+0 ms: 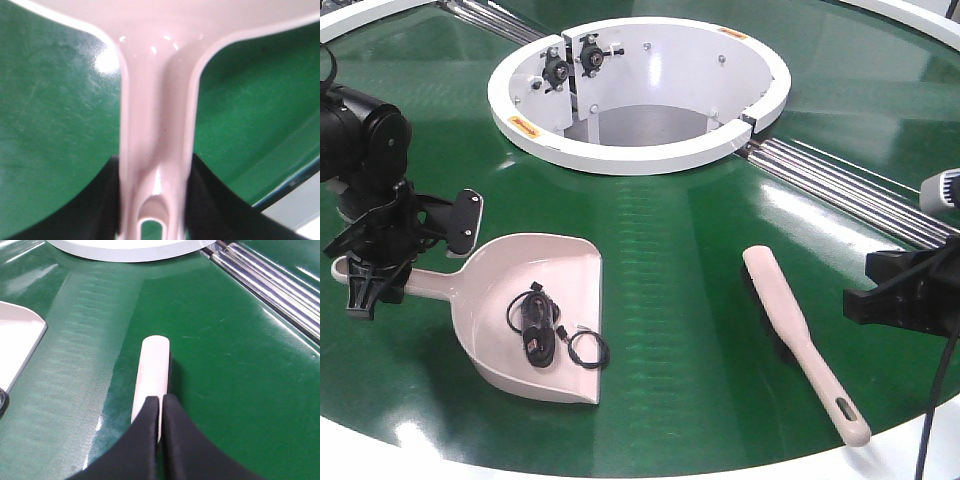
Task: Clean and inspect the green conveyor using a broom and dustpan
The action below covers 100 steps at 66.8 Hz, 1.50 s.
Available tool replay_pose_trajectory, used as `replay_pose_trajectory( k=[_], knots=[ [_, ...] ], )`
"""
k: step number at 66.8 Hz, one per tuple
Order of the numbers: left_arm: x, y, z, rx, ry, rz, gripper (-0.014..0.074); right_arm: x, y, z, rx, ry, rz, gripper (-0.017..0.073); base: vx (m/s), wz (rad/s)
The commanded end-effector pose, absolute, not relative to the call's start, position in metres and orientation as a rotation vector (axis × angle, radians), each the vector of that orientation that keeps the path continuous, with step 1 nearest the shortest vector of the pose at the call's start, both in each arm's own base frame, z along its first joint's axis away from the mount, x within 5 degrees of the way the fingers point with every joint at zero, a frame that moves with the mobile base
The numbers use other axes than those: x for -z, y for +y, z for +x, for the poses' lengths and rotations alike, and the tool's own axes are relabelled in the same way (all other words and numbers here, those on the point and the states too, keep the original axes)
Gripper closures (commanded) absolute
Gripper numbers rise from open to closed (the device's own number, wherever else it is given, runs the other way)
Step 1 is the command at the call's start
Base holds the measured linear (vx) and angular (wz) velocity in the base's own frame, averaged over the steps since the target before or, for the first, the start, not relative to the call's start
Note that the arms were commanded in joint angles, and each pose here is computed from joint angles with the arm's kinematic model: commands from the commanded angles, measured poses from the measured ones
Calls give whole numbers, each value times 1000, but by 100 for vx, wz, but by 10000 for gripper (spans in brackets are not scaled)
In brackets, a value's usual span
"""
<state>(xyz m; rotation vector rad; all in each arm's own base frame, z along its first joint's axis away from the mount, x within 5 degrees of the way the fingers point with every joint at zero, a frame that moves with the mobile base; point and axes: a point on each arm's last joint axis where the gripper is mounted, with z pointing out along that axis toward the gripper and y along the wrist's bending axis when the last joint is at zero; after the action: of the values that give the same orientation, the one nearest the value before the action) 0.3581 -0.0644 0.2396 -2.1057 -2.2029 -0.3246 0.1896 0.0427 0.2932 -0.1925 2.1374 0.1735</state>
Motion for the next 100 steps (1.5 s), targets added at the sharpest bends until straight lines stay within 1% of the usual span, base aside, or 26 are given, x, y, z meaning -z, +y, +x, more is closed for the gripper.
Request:
replay_pose_trajectory(
  k=[1, 8, 14, 22, 30, 42, 47, 51, 59, 65, 68, 71, 78, 79, 80, 83, 84, 86, 91, 94, 100],
  knots=[
    [-264, -67, 353, 367, -2255, -2121, 584, -311, 42, 192, -175, 2024, -179, 567, 0, 0],
    [-264, -67, 355, 377, -2262, -2130, 552, -311, 42, 192, -175, 2024, -179, 567, 0, 0],
    [-264, -67, 354, 375, -2264, -2131, 502, -310, 42, 191, -175, 2026, -180, 567, 0, 0],
    [-265, -67, 354, 379, -2276, -2125, 400, -310, 42, 191, -175, 2029, -180, 567, 0, 0],
    [-271, -67, 354, 414, -2364, -2085, 255, -310, 42, 191, -175, 2030, -180, 567, 0, 0],
    [-289, -66, 348, 463, -2511, -2007, 39, -310, 42, 191, -175, 2033, -181, 567, 0, 0],
    [-300, -64, 343, 485, -2585, -1965, -6, -310, 42, 191, -175, 2035, -181, 567, 0, 0],
    [-310, -63, 338, 499, -2668, -1906, -19, -310, 42, 191, -175, 2036, -181, 567, 0, 0],
    [-342, -59, 319, 548, -2896, -1756, 4, -310, 42, 191, -175, 2034, -181, 567, 0, 0],
    [-367, -56, 305, 588, -3105, -1634, 54, -310, 42, 192, -175, 2025, -180, 567, 0, 0],
    [-380, -54, 299, 611, -3226, -1577, 95, -311, 42, 192, -175, 2020, -179, 567, 0, 0],
    [-393, -54, 294, 616, -3378, -1486, 149, -311, 42, 192, -175, 2016, -178, 567, 0, 0],
    [-416, -53, 280, 552, -3631, -1321, 326, -312, 42, 192, -177, 2004, -176, 566, 0, 0],
    [-420, -53, 278, 534, -3667, -1304, 381, -313, 42, 192, -177, 2000, -175, 566, 0, 0],
    [-422, -54, 277, 523, -3691, -1285, 395, -314, 42, 191, -179, 1992, -173, 565, 0, 0],
    [-431, -54, 271, 435, -3807, -1192, 512, -318, 41, 188, -185, 1970, -167, 564, 0, 0],
    [-432, -55, 270, 414, -3823, -1178, 526, -319, 41, 188, -186, 1964, -166, 564, 0, 0],
    [-437, -56, 267, 342, -3887, -1114, 596, -322, 41, 185, -188, 1944, -164, 563, 0, 0],
    [-445, -57, 257, 175, -4007, -1009, 603, -329, 39, 178, -187, 1880, -162, 563, 0, 0],
    [-445, -59, 250, 86, -4059, -1001, 603, -329, 38, 174, -185, 1839, -161, 563, 0, 0],
    [-433, -59, 233, -92, -4162, -975, 601, -321, 35, 166, -173, 1793, -168, 563, 0, 0]
  ],
)
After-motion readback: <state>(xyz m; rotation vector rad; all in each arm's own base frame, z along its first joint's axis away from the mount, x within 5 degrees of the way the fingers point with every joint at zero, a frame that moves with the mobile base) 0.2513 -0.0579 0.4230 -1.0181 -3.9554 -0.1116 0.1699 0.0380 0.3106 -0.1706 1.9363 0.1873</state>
